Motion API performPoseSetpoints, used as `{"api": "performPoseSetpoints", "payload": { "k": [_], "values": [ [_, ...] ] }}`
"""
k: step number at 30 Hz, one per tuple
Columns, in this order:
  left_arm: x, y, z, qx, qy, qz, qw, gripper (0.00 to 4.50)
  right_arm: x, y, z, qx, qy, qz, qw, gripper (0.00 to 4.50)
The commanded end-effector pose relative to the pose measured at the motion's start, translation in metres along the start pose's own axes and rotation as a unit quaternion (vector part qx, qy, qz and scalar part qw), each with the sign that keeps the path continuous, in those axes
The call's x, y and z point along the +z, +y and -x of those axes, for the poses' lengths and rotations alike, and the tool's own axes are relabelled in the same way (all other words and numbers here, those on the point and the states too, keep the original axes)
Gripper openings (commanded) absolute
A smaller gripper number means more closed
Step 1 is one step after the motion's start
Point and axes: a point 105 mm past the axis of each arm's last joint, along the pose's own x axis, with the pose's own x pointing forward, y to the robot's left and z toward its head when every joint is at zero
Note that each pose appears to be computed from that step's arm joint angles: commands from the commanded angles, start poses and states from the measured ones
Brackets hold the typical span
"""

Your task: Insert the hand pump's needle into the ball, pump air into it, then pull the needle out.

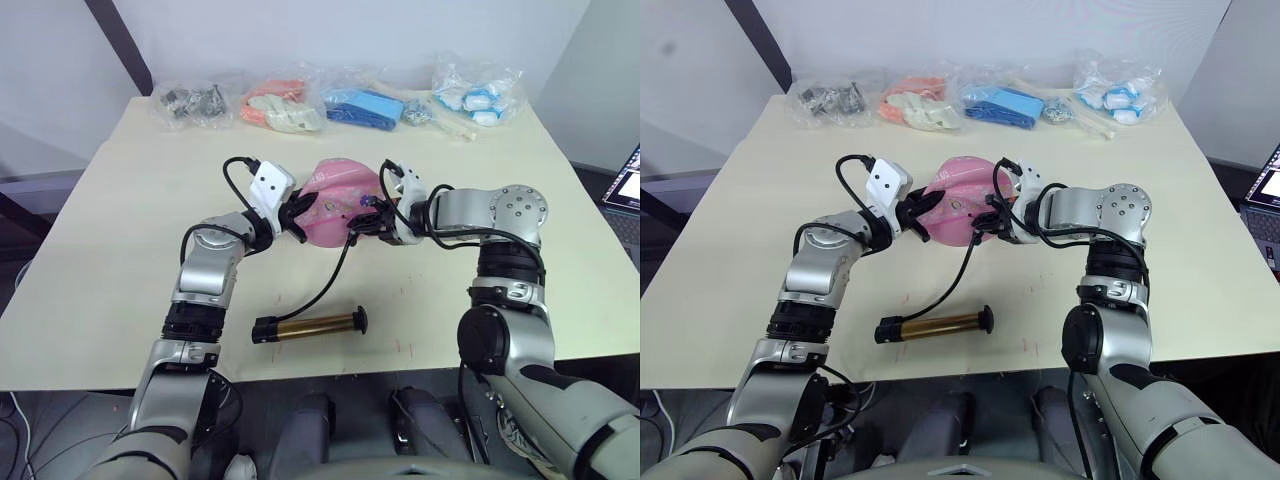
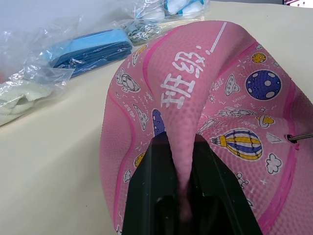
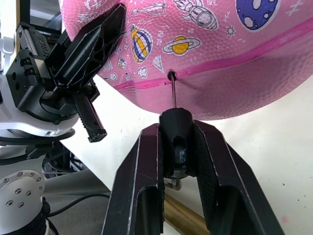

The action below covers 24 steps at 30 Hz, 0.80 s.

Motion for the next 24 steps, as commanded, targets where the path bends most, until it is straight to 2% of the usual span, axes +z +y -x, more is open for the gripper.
{"api": "performPoseSetpoints", "payload": {
  "k": [1, 24],
  "values": [
    [0.01, -0.001, -0.001, -0.005, -0.017, -0.017, 1.0, 0.06, 0.004, 0.006, 0.004, 0.009, -0.009, 0.013, 1.0, 0.33],
    [0.007, -0.002, 0.0, -0.005, -0.014, -0.014, 1.0, 0.06, 0.001, -0.007, 0.004, -0.006, -0.009, -0.003, 1.0, 0.33]
  ]
}}
